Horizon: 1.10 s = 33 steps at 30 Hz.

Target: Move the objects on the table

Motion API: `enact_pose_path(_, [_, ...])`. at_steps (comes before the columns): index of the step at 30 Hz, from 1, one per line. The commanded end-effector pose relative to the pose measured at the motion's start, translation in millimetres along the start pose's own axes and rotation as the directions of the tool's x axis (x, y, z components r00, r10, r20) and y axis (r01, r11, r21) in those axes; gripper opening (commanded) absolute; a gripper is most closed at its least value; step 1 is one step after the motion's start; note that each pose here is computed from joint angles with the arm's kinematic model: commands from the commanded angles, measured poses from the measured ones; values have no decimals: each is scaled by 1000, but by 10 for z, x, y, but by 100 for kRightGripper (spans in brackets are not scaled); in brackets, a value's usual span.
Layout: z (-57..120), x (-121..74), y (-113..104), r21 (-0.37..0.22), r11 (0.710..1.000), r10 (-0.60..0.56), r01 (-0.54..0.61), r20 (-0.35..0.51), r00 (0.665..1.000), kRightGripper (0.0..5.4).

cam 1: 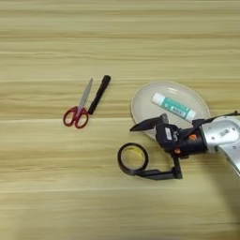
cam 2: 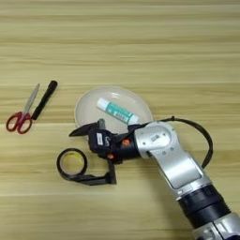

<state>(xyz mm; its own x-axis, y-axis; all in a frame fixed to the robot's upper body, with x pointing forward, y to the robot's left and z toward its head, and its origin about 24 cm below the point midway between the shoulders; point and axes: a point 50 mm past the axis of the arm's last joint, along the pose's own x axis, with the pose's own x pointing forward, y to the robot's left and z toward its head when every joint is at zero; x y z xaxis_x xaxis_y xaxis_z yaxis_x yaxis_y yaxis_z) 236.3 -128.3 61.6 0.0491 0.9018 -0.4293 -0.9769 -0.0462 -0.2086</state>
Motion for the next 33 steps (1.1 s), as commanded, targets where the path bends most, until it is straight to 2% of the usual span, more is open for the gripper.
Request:
enact_pose_path(1, [99,-71,-157,-101,992,-72,70,-22,997,537])
enact_pose_path(14, [-22,5,-124,-77,996,-44,38,-72,996,537])
enact_pose_path(29, [10,124,-99,-90,996,6,-12,-70,998,537])
enact_pose_path(33, [16,138,-100,-94,995,12,-18,-69,998,473])
